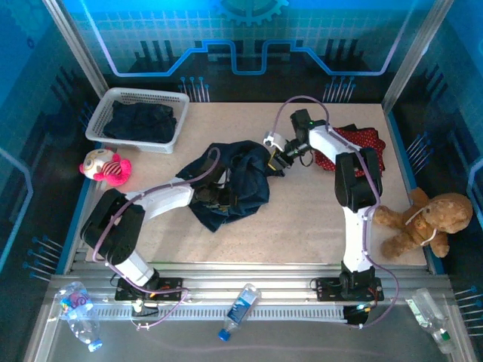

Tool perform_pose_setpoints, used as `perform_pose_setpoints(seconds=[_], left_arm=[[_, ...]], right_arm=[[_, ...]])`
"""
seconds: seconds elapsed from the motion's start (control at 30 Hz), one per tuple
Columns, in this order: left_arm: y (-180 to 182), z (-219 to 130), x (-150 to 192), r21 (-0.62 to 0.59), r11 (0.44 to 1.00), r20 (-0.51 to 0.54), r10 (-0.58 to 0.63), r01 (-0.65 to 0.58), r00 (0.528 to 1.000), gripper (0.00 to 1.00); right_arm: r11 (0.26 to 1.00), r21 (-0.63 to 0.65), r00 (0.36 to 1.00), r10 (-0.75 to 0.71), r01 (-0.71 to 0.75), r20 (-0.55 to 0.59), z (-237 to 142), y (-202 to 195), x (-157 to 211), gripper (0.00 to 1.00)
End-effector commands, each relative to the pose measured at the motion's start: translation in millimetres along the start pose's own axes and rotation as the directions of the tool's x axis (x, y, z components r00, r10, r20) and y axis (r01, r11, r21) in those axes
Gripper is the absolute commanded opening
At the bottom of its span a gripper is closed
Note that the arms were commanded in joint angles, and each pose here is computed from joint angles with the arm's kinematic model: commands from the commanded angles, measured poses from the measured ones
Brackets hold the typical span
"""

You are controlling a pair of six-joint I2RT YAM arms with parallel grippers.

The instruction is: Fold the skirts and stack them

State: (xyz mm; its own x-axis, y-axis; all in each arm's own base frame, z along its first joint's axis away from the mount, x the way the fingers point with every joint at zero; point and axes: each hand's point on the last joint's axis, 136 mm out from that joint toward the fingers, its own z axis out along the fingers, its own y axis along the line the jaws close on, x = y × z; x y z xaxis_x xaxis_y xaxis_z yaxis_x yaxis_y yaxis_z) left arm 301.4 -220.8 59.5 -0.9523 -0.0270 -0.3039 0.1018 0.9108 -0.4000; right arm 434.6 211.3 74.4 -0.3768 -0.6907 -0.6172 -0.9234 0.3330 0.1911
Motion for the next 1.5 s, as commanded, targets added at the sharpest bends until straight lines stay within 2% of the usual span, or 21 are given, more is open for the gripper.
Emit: perform_pose_setpoints(seconds=[0.0, 0.1, 0.23, 0.33, 0.4, 0.57, 0.63, 0.67, 0.7, 0.77, 0.8, 0.83, 0.87, 0.9, 1.03, 1.07, 1.13, 1.17, 1.27, 1.33, 1.47], left_arm=[[-13.0, -59.4, -44.7, 0.049, 0.997, 0.188, 0.047, -0.057, 0.981, 0.0], [-5.1, -133.0, -64.6, 0.087, 0.994, 0.32, 0.039, -0.07, 0.947, 0.0], [-18.6, -231.5, -78.8, 0.061, 0.971, 0.466, 0.178, -0.233, 0.867, 0.0], [-40.9, -259.6, -76.8, 0.08, 0.916, 0.463, 0.315, -0.393, 0.829, 0.0], [-45.7, -250.8, -79.1, 0.093, 0.886, 0.408, 0.383, -0.455, 0.829, 0.0], [-31.2, -172.6, -121.7, 0.116, 0.877, 0.202, 0.44, -0.467, 0.875, 0.0], [-31.9, -142.0, -144.5, 0.156, 0.873, 0.148, 0.442, -0.462, 0.885, 0.09], [-30.0, -126.3, -158.5, 0.159, 0.876, 0.124, 0.439, -0.455, 0.89, 0.27], [-24.2, -113.5, -170.9, 0.134, 0.888, 0.106, 0.429, -0.44, 0.897, 0.33], [-10.8, -104.8, -214.2, 0.014, 0.928, 0.136, 0.367, -0.372, 0.92, 0.56], [-6.7, -106.8, -229.5, -0.016, 0.943, 0.164, 0.33, -0.332, 0.93, 0.58], [-4.3, -111.7, -244.3, -0.034, 0.961, 0.202, 0.277, -0.276, 0.939, 0.7], [3.3, -118.5, -257.0, -0.071, 0.978, 0.248, 0.208, -0.197, 0.946, 0.87], [9.1, -123.1, -260.6, -0.092, 0.986, 0.27, 0.158, -0.137, 0.95, 0.96], [36.1, -121.3, -229.9, -0.143, 0.988, 0.286, -0.007, 0.05, 0.958, 0.99], [45.3, -119.6, -215.3, -0.157, 0.984, 0.297, -0.038, 0.088, 0.954, 0.99], [66.7, -115.3, -183.7, -0.167, 0.968, 0.312, -0.128, 0.187, 0.941, 0.99], [75.0, -111.1, -164.9, -0.136, 0.958, 0.306, -0.201, 0.252, 0.931, 0.99], [91.0, -97.1, -114.7, -0.069, 0.919, 0.264, -0.357, 0.387, 0.896, 0.99], [96.9, -87.2, -90.1, -0.042, 0.898, 0.24, -0.416, 0.437, 0.877, 0.99], [89.0, -64.5, -64.9, 0.125, 0.855, 0.134, -0.517, 0.503, 0.845, 0.99]], right_arm=[[0.998, 0.03, 0.978, 0.048, -0.055, 0.204, -88.4, 13.8, -33.9, 0.0], [0.995, 0.091, 0.959, 0.009, -0.036, 0.283, -152.5, 47.2, -44.8, 0.0], [0.994, 0.112, 0.945, -0.053, 0.018, 0.323, -198.6, 104.6, -55.7, 0.0], [0.996, 0.085, 0.918, -0.068, 0.038, 0.391, -211.7, 129.9, -57.4, 0.0], [0.998, 0.062, 0.917, -0.037, 0.014, 0.397, -207.2, 129.6, -48.9, 0.0], [0.976, -0.031, 0.941, 0.214, -0.214, 0.262, -162.2, 91.7, 1.6, 0.0], [0.942, -0.023, 0.927, 0.334, -0.335, 0.169, -140.6, 70.9, 25.3, 0.0], [0.92, -0.019, 0.912, 0.391, -0.392, 0.122, -131.7, 63.4, 36.4, 0.0], [0.901, -0.003, 0.897, 0.433, -0.434, 0.093, -126.8, 56.7, 43.9, 0.03], [0.869, 0.045, 0.868, 0.486, -0.492, 0.102, -124.0, 45.0, 48.2, 0.27], [0.861, 0.077, 0.861, 0.49, -0.503, 0.137, -126.1, 38.9, 45.8, 0.41], [0.848, 0.116, 0.851, 0.493, -0.517, 0.184, -131.5, 33.4, 41.6, 0.58], [0.834, 0.151, 0.84, 0.492, -0.531, 0.23, -138.4, 29.0, 37.9, 0.86], [0.819, 0.185, 0.827, 0.486, -0.544, 0.282, -145.8, 23.0, 33.2, 1.0], [0.67, 0.234, 0.672, 0.523, -0.704, 0.524, -182.2, -1.5, 23.1, 1.0], [0.615, 0.245, 0.628, 0.544, -0.749, 0.557, -189.0, -7.2, 26.1, 1.0], [0.579, 0.233, 0.582, 0.542, -0.781, 0.606, -198.9, -14.0, 25.6, 1.0], [0.539, 0.214, 0.531, 0.545, -0.814, 0.649, -202.2, -19.5, 29.1, 1.0], [0.538, 0.055, 0.391, 0.535, -0.841, 0.749, -206.0, -26.1, 21.8, 1.0], [0.572, -0.001, 0.392, 0.564, -0.82, 0.727, -195.1, -23.6, 13.4, 1.0], [0.505, 0.136, 0.484, 0.663, -0.852, 0.571, -154.3, -29.5, 49.3, 0.94]])
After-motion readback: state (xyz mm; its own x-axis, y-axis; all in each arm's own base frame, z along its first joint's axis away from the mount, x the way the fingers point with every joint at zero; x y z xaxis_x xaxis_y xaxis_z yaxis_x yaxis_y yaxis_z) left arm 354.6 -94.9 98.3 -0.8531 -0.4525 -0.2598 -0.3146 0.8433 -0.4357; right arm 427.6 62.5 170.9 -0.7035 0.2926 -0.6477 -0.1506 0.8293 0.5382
